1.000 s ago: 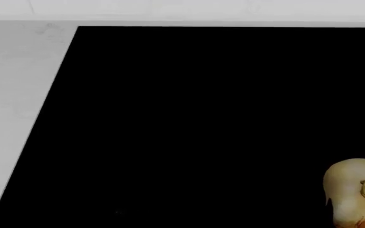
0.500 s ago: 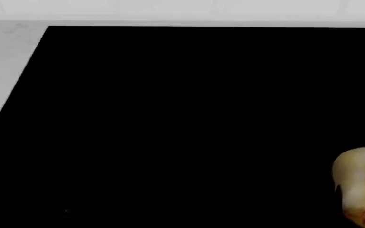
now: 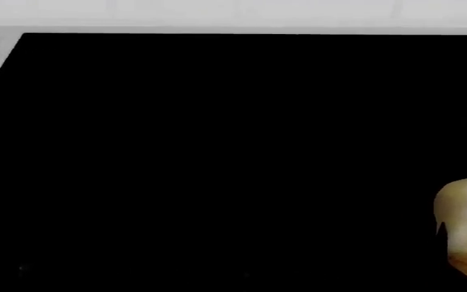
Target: Pick the ginger from the plate and place it in the pan.
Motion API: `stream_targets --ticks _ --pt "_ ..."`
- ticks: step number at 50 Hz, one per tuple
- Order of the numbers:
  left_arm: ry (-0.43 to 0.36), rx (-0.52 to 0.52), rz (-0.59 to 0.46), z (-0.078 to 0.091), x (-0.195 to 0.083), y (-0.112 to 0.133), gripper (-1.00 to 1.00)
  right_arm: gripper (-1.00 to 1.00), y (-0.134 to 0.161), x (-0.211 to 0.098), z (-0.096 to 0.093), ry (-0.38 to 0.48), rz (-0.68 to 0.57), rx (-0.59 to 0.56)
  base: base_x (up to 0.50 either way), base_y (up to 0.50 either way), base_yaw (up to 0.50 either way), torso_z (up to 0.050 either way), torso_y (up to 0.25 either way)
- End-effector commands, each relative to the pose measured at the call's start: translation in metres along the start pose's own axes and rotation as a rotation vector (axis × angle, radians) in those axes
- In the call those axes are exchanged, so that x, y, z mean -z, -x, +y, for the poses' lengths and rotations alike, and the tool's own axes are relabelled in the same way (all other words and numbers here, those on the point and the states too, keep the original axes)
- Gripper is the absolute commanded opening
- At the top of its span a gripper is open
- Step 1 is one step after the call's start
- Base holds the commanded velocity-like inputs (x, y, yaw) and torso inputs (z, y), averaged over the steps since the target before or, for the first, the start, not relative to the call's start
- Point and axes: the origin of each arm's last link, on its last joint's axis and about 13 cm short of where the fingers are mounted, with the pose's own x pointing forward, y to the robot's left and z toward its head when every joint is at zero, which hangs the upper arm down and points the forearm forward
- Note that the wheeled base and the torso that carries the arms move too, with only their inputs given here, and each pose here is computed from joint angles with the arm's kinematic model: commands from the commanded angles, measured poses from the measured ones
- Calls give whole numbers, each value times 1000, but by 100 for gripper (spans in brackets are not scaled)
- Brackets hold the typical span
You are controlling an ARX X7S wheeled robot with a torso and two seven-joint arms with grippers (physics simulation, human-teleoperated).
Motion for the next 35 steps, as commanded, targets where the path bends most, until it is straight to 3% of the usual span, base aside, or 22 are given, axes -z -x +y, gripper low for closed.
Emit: stream_targets --ticks 1,35 --pt "6 3 -2 0 -1 -1 100 -100 -5 -13 -1 3 -52 8 0 -215 0 0 0" --pt "14 3 1 1 2 -1 100 -100 -28 -20 -12 -20 -32 19 0 -216 0 0 0"
